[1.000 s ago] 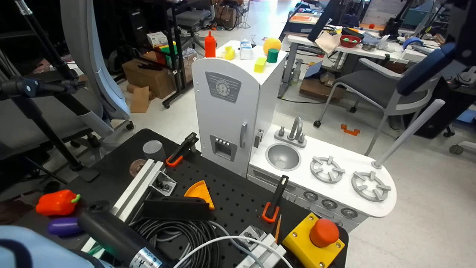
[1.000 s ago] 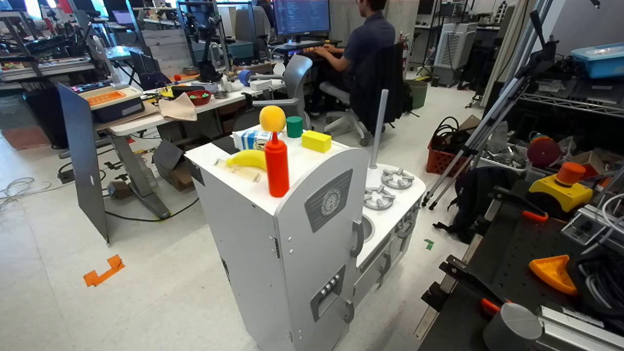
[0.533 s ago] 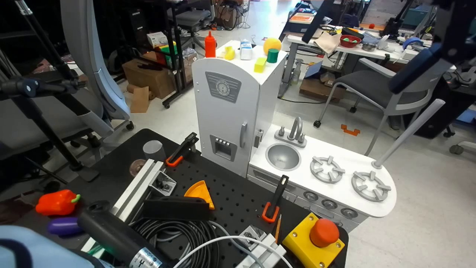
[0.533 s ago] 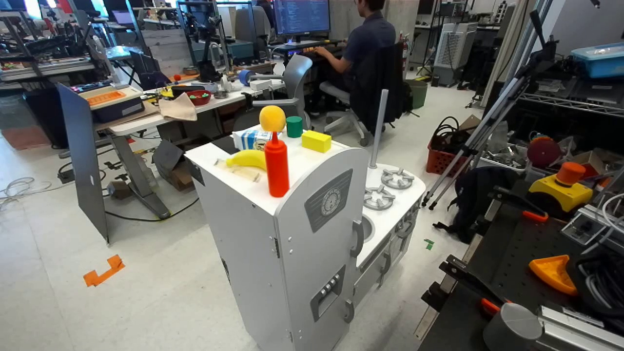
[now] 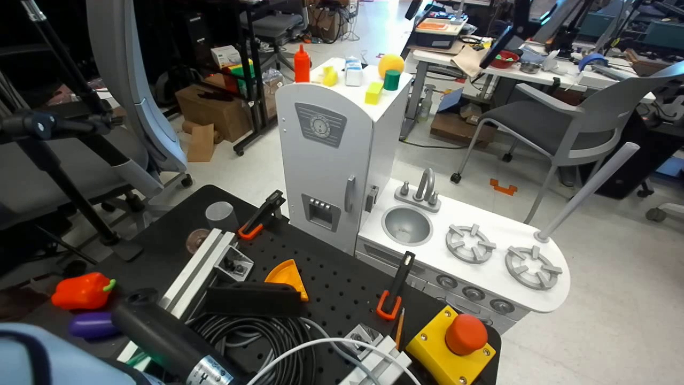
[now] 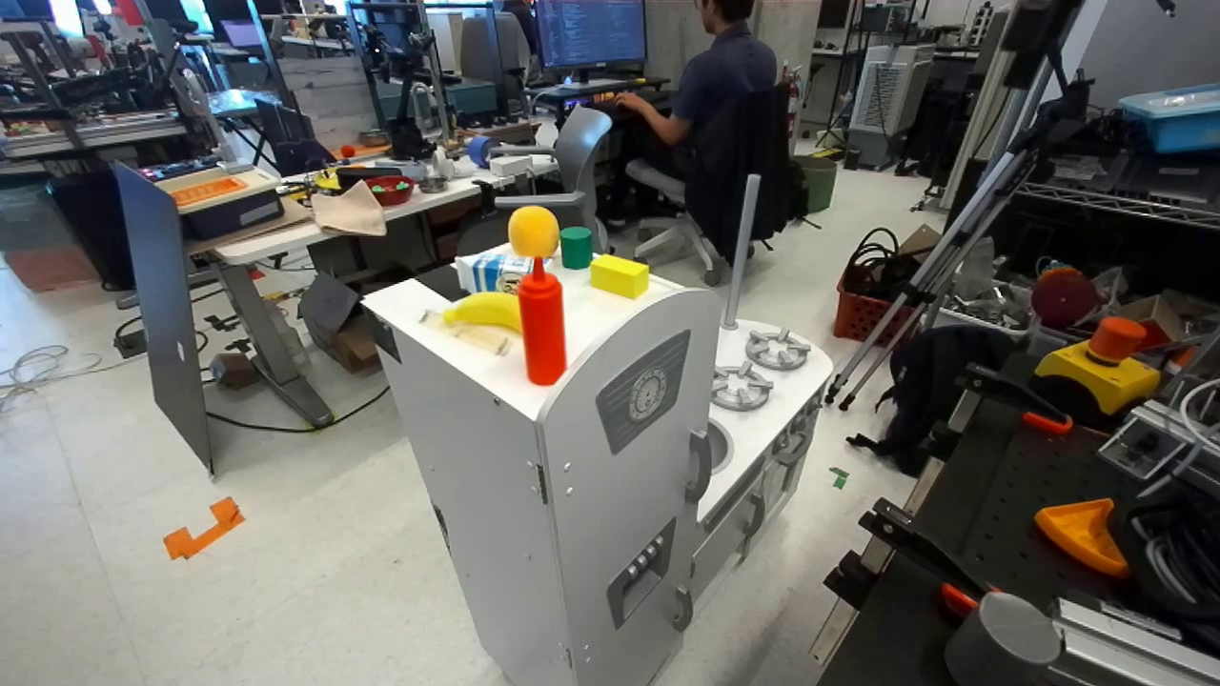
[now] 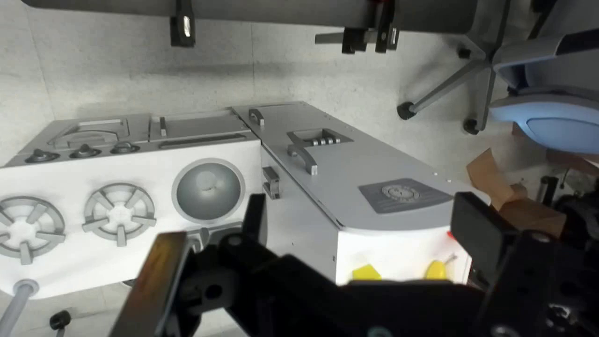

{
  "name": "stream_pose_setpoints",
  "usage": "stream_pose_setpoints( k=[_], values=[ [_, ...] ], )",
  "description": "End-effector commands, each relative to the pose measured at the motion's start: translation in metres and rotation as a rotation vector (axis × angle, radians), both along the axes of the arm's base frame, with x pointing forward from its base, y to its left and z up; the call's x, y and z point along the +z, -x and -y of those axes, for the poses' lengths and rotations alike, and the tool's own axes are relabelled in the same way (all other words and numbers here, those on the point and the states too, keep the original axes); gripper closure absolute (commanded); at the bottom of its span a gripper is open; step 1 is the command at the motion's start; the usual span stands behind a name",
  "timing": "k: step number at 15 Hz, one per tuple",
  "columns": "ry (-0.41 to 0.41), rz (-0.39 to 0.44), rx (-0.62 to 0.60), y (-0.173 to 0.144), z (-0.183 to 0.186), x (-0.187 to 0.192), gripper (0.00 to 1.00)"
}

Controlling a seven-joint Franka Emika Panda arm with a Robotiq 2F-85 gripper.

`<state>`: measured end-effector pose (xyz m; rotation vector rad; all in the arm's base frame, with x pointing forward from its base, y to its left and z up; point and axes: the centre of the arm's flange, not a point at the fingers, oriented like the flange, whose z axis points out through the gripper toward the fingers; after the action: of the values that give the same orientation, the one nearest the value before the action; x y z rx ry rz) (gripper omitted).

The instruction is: Move the yellow plush toy on top of the cabinet forwards

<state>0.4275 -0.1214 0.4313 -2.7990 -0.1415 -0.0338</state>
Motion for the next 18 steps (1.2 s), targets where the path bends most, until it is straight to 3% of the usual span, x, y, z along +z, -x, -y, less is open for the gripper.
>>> stream_pose_setpoints(
  k=[1,6,11,18],
  values=[
    [-0.02,0.0,-0.06,-0.093,-0.015,-0.014,0.0],
    [-0.021,-0.002,-0.103,-0.192,-0.06,-0.047,0.0],
    [-0.087,0.099,-0.186,-0.291,-0.101,-0.068,0.0],
    [-0.138,0.044,-0.305,-0.386,-0.132,-0.109,0.0]
  ],
)
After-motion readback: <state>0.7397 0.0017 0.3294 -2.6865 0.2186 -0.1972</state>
